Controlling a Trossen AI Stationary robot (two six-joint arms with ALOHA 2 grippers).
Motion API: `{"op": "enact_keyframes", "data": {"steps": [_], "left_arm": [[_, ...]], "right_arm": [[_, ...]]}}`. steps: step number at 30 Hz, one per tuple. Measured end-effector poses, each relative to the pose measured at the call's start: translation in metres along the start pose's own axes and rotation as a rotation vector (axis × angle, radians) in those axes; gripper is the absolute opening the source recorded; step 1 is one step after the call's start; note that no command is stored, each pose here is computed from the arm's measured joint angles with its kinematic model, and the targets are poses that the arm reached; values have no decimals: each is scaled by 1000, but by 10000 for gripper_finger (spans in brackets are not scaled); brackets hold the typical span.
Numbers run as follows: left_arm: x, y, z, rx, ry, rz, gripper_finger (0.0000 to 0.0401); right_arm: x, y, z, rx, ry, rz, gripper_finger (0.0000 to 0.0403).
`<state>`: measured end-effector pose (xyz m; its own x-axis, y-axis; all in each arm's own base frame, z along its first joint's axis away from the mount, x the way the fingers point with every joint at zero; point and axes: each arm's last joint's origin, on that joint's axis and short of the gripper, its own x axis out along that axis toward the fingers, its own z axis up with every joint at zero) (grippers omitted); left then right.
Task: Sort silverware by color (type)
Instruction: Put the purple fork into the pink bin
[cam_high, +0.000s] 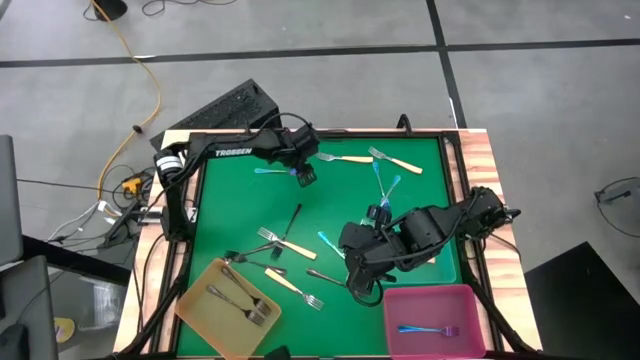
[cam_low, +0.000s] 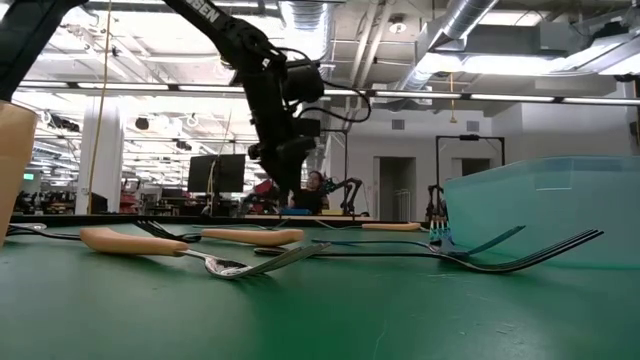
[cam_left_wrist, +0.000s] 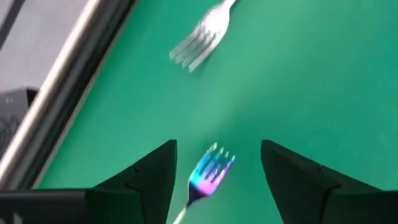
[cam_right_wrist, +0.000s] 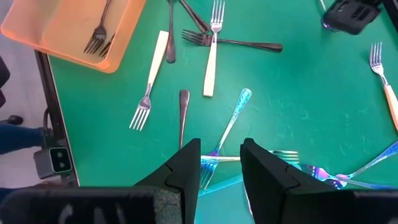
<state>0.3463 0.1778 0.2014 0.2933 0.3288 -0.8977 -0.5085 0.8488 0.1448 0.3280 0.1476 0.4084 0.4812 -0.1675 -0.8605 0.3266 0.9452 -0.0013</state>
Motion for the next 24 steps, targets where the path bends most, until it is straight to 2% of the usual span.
{"op": "enact_keyframes", "data": {"steps": [11,24], "left_arm": [[14,-12,-17,38,25,57,220],[33,-14,-37,-5,7,99,220]], "right_arm": [[-1,1,-1,-6,-1,4,134],[-2,4,-3,6,1,12,134]]}}
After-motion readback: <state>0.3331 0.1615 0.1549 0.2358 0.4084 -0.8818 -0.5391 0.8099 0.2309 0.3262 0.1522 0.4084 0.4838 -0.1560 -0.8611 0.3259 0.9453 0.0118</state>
